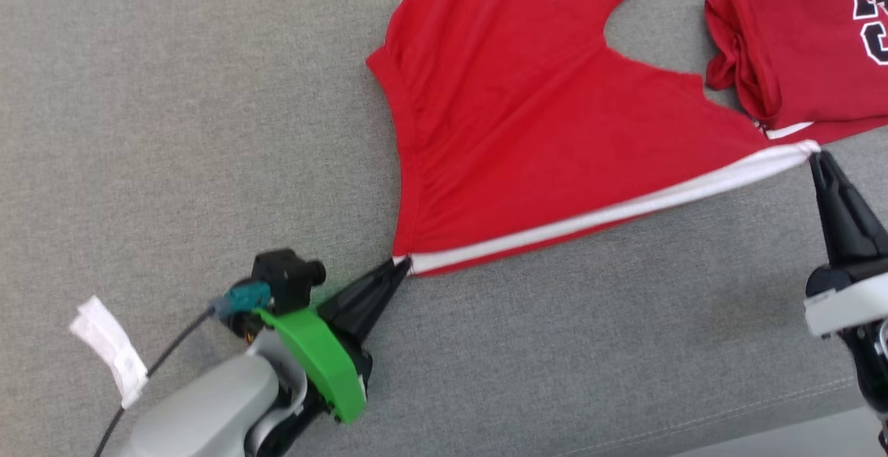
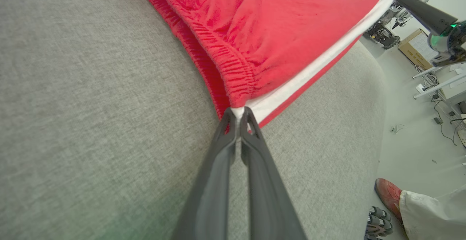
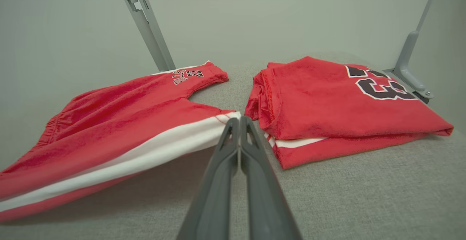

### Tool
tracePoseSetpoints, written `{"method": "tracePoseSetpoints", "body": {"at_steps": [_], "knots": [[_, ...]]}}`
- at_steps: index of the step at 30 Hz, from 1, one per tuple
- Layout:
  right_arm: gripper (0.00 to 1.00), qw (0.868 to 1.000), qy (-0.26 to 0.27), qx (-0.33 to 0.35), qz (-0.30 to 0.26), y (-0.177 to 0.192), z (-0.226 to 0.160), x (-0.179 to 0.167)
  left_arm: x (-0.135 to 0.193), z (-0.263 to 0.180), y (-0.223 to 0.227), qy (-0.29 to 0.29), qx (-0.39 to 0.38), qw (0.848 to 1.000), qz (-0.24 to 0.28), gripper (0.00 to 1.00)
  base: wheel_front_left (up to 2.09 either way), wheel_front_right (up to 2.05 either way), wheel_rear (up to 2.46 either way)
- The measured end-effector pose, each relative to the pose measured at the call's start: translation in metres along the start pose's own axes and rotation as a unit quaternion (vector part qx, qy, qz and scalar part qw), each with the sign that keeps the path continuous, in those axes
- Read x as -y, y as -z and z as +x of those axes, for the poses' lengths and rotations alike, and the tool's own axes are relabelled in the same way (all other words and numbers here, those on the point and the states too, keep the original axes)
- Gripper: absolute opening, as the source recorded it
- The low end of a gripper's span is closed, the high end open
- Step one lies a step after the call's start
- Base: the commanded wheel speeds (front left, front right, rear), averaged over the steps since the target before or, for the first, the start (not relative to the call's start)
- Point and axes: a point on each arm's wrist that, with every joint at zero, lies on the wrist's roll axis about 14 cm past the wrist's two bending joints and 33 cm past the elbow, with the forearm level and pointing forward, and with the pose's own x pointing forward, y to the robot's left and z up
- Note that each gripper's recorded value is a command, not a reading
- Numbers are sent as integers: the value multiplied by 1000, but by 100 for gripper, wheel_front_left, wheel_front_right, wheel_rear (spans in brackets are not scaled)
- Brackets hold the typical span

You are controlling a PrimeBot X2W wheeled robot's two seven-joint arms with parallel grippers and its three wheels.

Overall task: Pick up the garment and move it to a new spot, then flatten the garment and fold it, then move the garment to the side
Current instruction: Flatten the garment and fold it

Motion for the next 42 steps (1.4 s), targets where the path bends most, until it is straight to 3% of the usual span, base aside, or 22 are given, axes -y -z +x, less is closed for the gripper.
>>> {"method": "tracePoseSetpoints", "body": {"at_steps": [5,11,18,21,28,32,42], "knots": [[0,1000,-7,-14,18,7,-43,-10,19,-33,18,-27,-3,999,-21,0,0,0,0],[0,999,-18,-5,27,-9,-83,-19,46,-75,15,-42,9,999,-22,0,0,0,0],[0,999,-45,0,1,-37,-89,-31,69,-100,-9,-49,27,998,-31,0,0,0,0],[0,998,-58,-4,-18,-42,-77,-37,69,-100,-17,-51,33,997,-38,0,0,0,0],[0,992,-88,-32,-85,-50,-21,-42,63,-67,-58,-18,93,989,-113,0,0,0,0],[0,985,-109,-46,-124,-57,27,-47,45,-44,-85,-9,120,980,-157,0,0,0,0],[0,971,-150,-112,-147,-33,111,-67,-21,-23,-94,-61,108,975,-185,0,0,0,0]]}}
